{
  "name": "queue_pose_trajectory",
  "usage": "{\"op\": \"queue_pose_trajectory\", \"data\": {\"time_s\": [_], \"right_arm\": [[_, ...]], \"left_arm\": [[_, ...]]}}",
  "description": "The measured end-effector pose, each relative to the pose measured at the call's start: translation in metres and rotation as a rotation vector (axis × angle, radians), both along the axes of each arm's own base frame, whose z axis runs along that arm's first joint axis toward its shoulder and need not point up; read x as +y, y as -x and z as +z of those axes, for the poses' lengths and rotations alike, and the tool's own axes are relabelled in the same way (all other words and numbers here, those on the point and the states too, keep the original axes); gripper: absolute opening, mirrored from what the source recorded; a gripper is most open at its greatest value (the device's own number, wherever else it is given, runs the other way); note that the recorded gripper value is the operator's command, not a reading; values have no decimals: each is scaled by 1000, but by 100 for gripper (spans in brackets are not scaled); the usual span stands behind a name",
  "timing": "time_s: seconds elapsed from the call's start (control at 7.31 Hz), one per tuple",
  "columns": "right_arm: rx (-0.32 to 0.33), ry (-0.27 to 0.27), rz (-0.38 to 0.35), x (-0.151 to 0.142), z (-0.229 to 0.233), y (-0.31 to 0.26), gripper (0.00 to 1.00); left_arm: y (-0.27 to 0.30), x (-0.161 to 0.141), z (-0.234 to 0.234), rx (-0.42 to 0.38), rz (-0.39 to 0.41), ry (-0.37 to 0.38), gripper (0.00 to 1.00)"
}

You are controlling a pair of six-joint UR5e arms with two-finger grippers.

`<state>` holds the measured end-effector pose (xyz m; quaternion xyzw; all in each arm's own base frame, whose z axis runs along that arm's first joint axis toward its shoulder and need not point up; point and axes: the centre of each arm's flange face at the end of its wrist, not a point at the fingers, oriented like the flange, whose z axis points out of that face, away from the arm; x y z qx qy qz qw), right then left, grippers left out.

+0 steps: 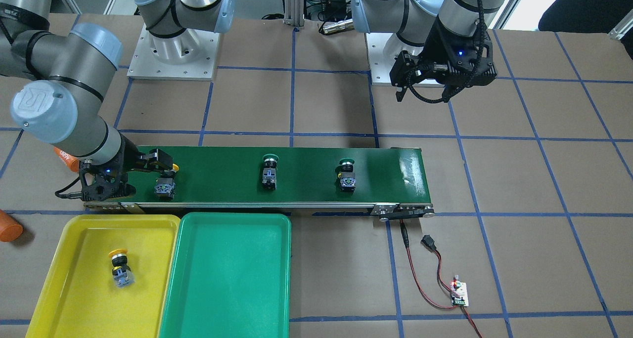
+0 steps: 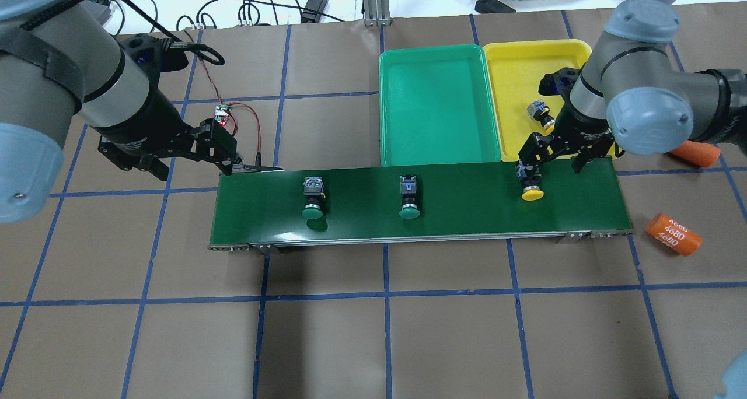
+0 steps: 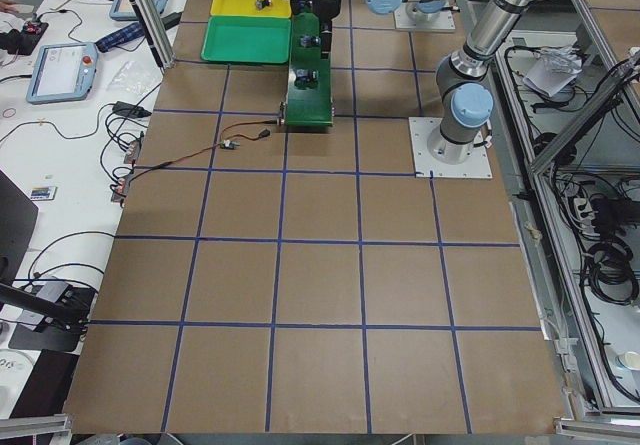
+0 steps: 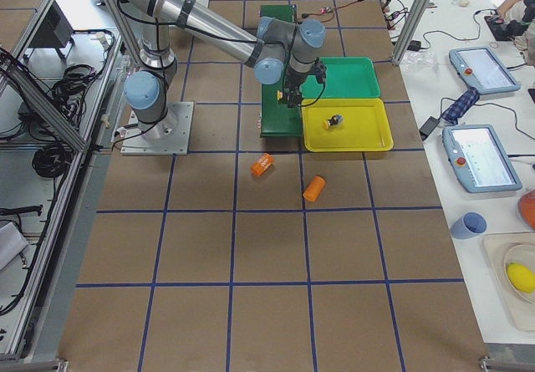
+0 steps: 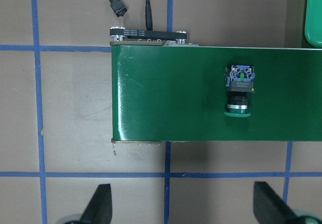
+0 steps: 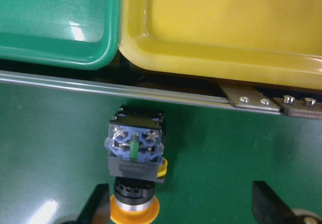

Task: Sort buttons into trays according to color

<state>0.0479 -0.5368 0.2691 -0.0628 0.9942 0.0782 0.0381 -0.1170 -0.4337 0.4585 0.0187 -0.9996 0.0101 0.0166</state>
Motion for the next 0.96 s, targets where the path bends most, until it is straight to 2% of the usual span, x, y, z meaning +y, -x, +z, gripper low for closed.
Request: {"op": "queue_pose_trajectory", "data": {"time_s": [0.41, 0.55, 0.82, 0.96], "right_arm": [[-2, -8, 1, -1, -4, 0, 100], [-3, -13, 2, -1, -6, 0, 78], [-6, -24, 6, -4, -16, 1, 41], [-7, -28, 9, -5, -19, 1, 34]], "left_arm": [[-1, 1, 1, -3, 1, -1, 100], [-1, 3, 2, -3, 1, -5, 100], [-2, 5, 3, -4, 3, -8, 100], [-2, 5, 3, -4, 4, -10, 100]]}}
